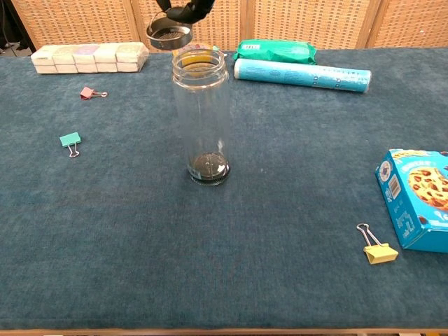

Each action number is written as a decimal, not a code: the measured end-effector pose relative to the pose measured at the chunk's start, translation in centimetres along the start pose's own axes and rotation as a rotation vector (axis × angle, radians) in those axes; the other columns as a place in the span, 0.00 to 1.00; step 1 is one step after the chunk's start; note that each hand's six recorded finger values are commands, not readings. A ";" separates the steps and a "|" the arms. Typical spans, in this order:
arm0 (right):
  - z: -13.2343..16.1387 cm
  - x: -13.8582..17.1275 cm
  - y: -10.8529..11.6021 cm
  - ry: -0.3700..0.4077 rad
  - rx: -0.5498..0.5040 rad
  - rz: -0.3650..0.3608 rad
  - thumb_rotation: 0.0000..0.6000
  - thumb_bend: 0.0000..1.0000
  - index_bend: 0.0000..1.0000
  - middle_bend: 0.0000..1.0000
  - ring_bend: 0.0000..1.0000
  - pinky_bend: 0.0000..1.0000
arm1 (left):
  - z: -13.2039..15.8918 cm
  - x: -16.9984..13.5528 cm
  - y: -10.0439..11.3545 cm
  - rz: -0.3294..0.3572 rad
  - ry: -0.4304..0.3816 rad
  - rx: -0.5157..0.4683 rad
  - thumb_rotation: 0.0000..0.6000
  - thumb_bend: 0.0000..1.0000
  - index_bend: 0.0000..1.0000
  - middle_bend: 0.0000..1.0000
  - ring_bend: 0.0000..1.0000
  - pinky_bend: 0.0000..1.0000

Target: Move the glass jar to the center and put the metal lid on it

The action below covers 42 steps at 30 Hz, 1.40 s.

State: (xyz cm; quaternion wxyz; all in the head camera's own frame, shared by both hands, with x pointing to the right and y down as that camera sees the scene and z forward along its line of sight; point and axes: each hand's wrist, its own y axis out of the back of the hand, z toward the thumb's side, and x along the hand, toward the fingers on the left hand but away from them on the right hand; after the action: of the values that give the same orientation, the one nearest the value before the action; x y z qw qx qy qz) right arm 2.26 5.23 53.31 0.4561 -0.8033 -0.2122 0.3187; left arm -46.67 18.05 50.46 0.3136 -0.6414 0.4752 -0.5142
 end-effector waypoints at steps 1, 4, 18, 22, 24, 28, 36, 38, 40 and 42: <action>0.0 -0.1 -0.1 -0.002 0.002 0.003 1.00 0.52 0.62 0.00 0.00 0.00 | 0.0 0.0 0.0 0.000 -0.001 0.001 1.00 0.28 0.00 0.00 0.00 0.00; -0.2 -0.2 -0.4 -0.011 0.004 0.006 1.00 0.52 0.62 0.00 0.00 0.00 | 0.0 0.0 0.0 0.000 0.000 0.000 1.00 0.28 0.00 0.00 0.00 0.00; -1.4 0.4 -0.8 -0.035 0.004 0.018 1.00 0.52 0.62 0.00 0.00 0.00 | 0.1 -0.1 -0.1 -0.005 -0.005 0.001 1.00 0.28 0.00 0.00 0.00 0.00; -1.8 0.6 -1.1 -0.041 0.009 0.025 1.00 0.52 0.62 0.00 0.00 0.00 | 0.0 -0.1 -0.1 -0.005 -0.003 0.000 1.00 0.28 0.00 0.00 0.00 0.00; -1.9 0.7 -1.2 -0.045 0.011 0.027 1.00 0.52 0.62 0.00 0.00 0.00 | 0.1 -0.1 -0.1 -0.007 -0.004 0.001 1.00 0.28 0.00 0.00 0.00 0.00; -2.0 0.8 -1.3 -0.047 0.005 0.026 1.00 0.52 0.62 0.00 0.00 0.00 | 0.1 -0.1 -0.2 -0.010 -0.005 0.004 1.00 0.28 0.00 0.00 0.00 0.00; -1.8 0.9 -1.6 -0.042 -0.004 0.034 1.00 0.52 0.62 0.00 0.00 0.00 | 0.2 -0.1 -0.2 -0.011 -0.005 0.005 1.00 0.28 0.00 0.00 0.00 0.00; -1.8 0.9 -1.7 -0.041 -0.008 0.036 1.00 0.52 0.62 0.00 0.00 0.00 | 0.2 -0.1 -0.2 -0.012 -0.005 0.006 1.00 0.28 0.00 0.00 0.00 0.00; -1.7 0.9 -1.8 -0.041 -0.012 0.038 1.00 0.52 0.62 0.00 0.00 0.00 | 0.2 -0.1 -0.3 -0.013 -0.006 0.006 1.00 0.28 0.00 0.00 0.00 0.00; -1.6 0.8 -1.9 -0.040 -0.011 0.039 1.00 0.52 0.62 0.00 0.00 0.00 | 0.2 -0.1 -0.3 -0.013 -0.006 0.006 1.00 0.28 0.00 0.00 0.00 0.00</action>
State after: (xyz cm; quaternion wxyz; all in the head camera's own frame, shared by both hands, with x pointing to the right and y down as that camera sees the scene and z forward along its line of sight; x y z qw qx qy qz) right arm 3.92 5.71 55.28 0.4413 -0.8032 -0.2072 0.3423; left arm -46.40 18.24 50.61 0.3135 -0.6452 0.4685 -0.5157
